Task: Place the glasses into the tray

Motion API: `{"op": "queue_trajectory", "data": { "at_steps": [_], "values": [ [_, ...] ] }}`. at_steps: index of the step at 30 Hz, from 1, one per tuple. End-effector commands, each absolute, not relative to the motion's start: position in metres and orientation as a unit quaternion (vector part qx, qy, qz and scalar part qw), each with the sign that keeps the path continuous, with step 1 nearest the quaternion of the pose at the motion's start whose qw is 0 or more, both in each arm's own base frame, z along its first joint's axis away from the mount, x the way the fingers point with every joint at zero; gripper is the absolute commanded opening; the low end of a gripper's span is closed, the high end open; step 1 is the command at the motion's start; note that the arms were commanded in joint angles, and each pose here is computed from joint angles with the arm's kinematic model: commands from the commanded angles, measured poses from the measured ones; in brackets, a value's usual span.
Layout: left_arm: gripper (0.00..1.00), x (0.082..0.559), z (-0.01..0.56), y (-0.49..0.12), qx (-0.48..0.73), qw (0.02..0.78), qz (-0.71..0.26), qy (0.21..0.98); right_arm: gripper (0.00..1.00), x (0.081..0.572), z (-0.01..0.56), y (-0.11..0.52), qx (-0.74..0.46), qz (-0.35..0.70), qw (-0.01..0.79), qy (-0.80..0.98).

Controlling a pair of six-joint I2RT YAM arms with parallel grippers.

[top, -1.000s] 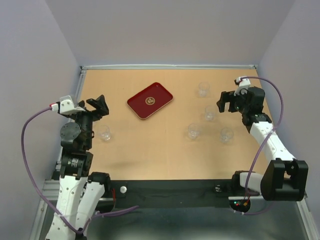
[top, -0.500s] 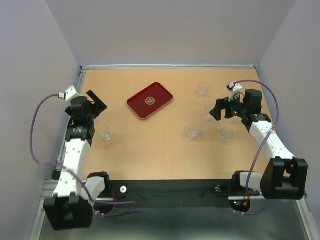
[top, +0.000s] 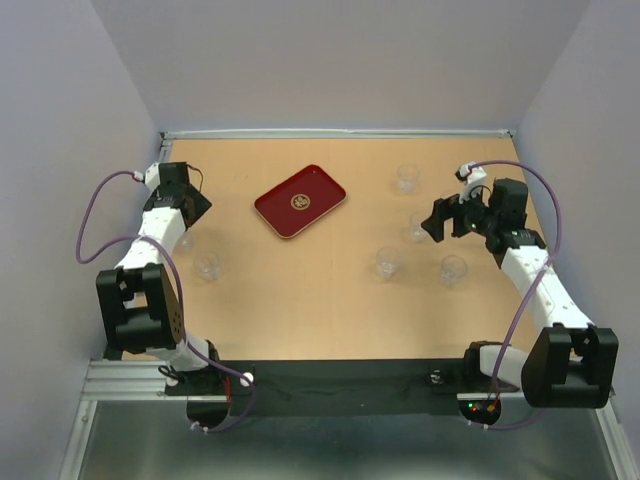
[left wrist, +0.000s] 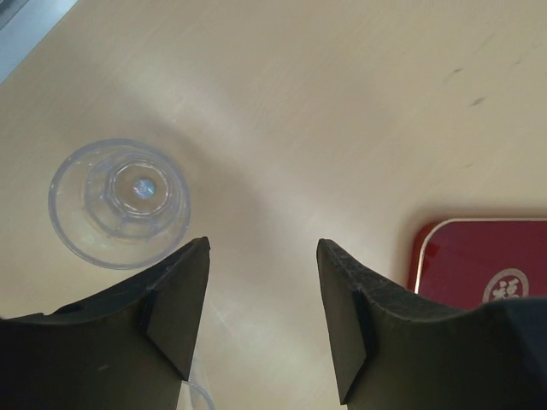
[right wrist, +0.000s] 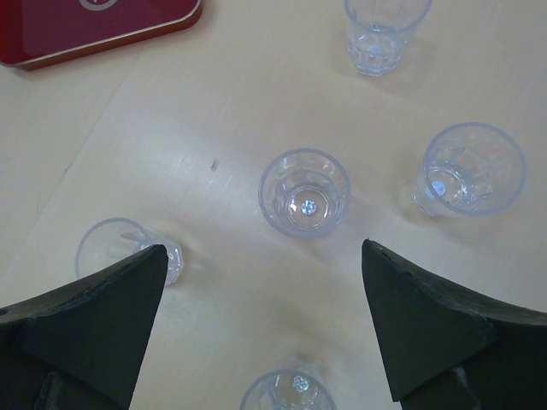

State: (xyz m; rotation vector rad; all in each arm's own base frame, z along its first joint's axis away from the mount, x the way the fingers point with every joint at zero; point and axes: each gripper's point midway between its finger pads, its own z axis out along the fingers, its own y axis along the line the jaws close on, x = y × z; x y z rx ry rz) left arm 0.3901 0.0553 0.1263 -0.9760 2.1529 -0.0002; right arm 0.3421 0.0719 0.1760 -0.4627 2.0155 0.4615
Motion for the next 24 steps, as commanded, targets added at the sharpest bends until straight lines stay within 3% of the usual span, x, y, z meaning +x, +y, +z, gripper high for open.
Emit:
{"op": "queue_trajectory", "data": {
  "at_steps": [1,9,18,20,24],
  "values": [
    [0.64,0.384,0.136,0.073,-0.404,0.388,0.047,0.827,1.0,0.348,0.195,0.068,-0.2,0.172,0.514,0.816],
    [0.64,0.379,0.131,0.099,-0.39,0.386,0.127,0.826,1.0,0.349,0.195,0.068,-0.201,0.171,0.514,0.816],
    [0.59,0.385,0.098,0.099,-0.378,0.353,0.138,0.845,1.0,0.349,0.195,0.066,-0.202,0.164,0.516,0.816],
    [0.55,0.389,0.097,0.099,-0.373,0.352,0.14,0.847,1.0,0.348,0.196,0.067,-0.203,0.165,0.518,0.815],
    [0.29,0.393,0.09,0.101,-0.365,0.343,0.146,0.853,1.0,0.348,0.197,0.067,-0.204,0.165,0.519,0.814]
  ]
}}
